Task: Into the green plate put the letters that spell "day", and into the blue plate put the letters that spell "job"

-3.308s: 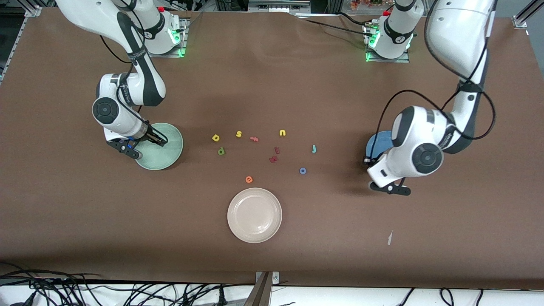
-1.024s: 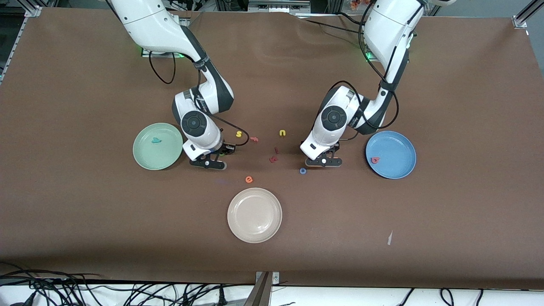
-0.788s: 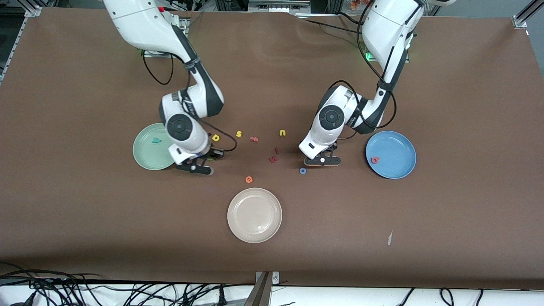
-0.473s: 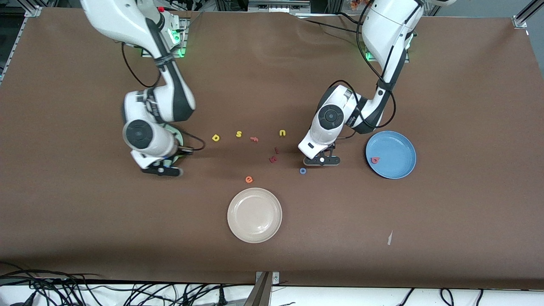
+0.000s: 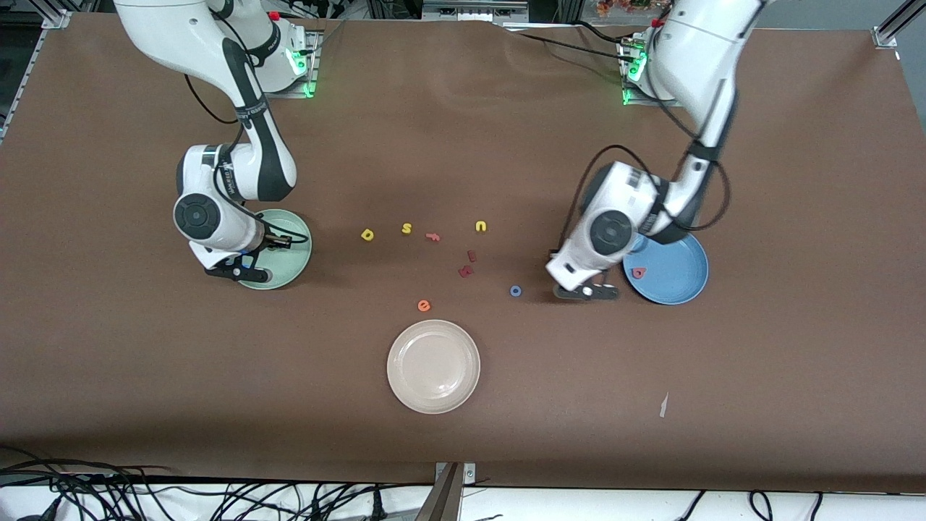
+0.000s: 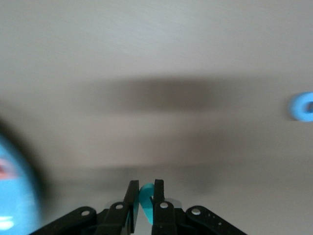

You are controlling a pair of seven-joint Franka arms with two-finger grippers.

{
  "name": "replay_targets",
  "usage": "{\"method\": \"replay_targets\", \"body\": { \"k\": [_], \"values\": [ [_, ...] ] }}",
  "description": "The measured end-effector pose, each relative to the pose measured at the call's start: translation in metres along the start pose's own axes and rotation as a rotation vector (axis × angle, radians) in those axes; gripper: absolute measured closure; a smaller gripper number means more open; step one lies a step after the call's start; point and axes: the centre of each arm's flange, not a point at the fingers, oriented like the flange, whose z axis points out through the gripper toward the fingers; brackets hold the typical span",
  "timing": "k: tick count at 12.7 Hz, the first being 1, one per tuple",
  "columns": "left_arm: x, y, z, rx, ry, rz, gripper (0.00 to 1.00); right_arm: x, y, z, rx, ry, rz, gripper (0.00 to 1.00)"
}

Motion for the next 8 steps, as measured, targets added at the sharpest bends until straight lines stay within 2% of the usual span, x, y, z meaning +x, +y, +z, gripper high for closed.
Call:
{"method": "replay_targets", "body": {
  "k": [2,3,6,7,8],
  "values": [
    [0.009,-0.073,-0.017,-0.023,-0.051,0.138,0.84,-0.003,-0.002,0.004,0.001,0.006,-0.005,0.70],
    [0.010,-0.107,-0.017,-0.040,-0.078,0.206,0.84,-0.004,-0.005,0.003,0.003,0.009,-0.009,0.64],
    [0.009,-0.160,-0.008,-0.076,-0.115,0.307,0.84,-0.002,-0.012,-0.008,0.014,0.028,-0.019,0.31],
    [0.009,-0.159,-0.005,-0.078,-0.123,0.318,0.78,-0.001,-0.015,-0.015,0.021,0.035,-0.018,0.19],
    [0.009,-0.153,-0.002,-0.079,-0.127,0.325,0.67,-0.001,-0.021,-0.023,0.028,0.034,-0.010,0.08]
  ]
}}
